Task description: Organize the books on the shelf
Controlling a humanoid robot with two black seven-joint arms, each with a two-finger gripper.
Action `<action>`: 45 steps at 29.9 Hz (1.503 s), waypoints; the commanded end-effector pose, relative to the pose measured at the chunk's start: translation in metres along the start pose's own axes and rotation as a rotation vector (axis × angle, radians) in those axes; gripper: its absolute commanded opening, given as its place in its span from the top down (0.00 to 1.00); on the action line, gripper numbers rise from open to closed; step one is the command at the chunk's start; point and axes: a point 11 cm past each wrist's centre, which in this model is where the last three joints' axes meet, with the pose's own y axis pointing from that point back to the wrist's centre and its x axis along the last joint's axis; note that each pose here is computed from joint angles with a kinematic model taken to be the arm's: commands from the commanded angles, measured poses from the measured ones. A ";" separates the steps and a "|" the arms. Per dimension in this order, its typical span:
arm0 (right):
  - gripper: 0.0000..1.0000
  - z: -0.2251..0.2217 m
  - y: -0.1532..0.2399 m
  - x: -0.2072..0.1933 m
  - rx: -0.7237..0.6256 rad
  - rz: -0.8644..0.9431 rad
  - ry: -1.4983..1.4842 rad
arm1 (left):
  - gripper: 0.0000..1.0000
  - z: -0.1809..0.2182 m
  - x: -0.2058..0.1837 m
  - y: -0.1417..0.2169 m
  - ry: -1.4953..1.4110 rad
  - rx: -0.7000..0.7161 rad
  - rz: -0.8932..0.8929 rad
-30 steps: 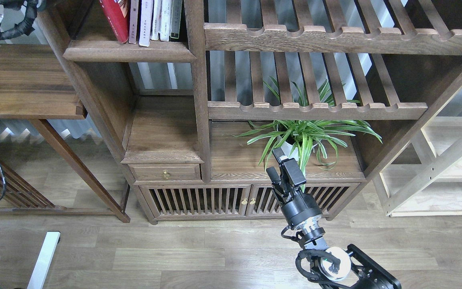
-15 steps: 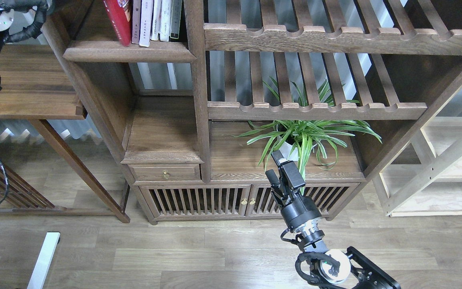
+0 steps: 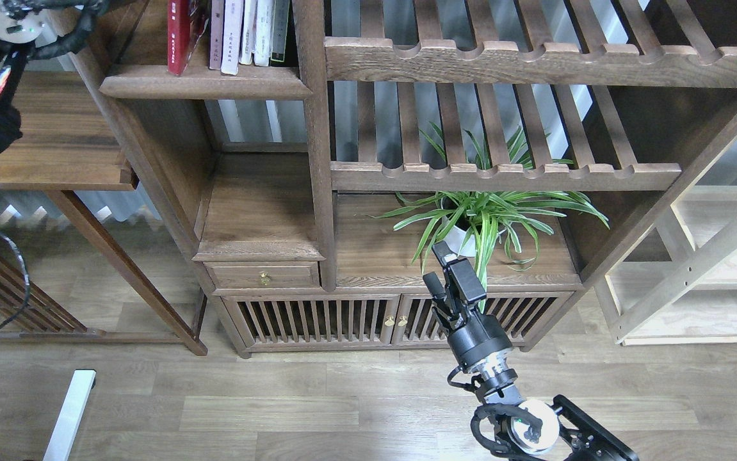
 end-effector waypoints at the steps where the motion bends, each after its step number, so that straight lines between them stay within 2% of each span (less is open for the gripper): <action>1: 0.01 0.001 0.000 0.000 -0.002 0.000 0.001 | 0.49 0.004 -0.010 -0.003 0.001 -0.007 -0.017; 13: 0.01 0.011 0.012 0.010 -0.024 0.033 -0.006 | 0.38 0.021 -0.013 0.000 0.014 -0.042 0.003; 18: 0.01 0.010 0.015 0.013 -0.018 0.041 -0.011 | 0.30 0.025 -0.014 0.002 0.009 -0.053 -0.003; 29: 0.01 0.011 0.016 0.013 -0.018 0.044 -0.013 | 0.28 0.030 -0.020 0.004 0.015 -0.070 -0.023; 37: 0.01 0.012 0.020 0.016 -0.017 0.053 -0.016 | 0.24 0.059 -0.033 0.019 0.028 -0.161 -0.077; 45: 0.00 0.015 0.023 0.015 -0.018 0.049 -0.025 | 0.15 0.072 -0.024 0.041 -0.022 -0.206 -0.072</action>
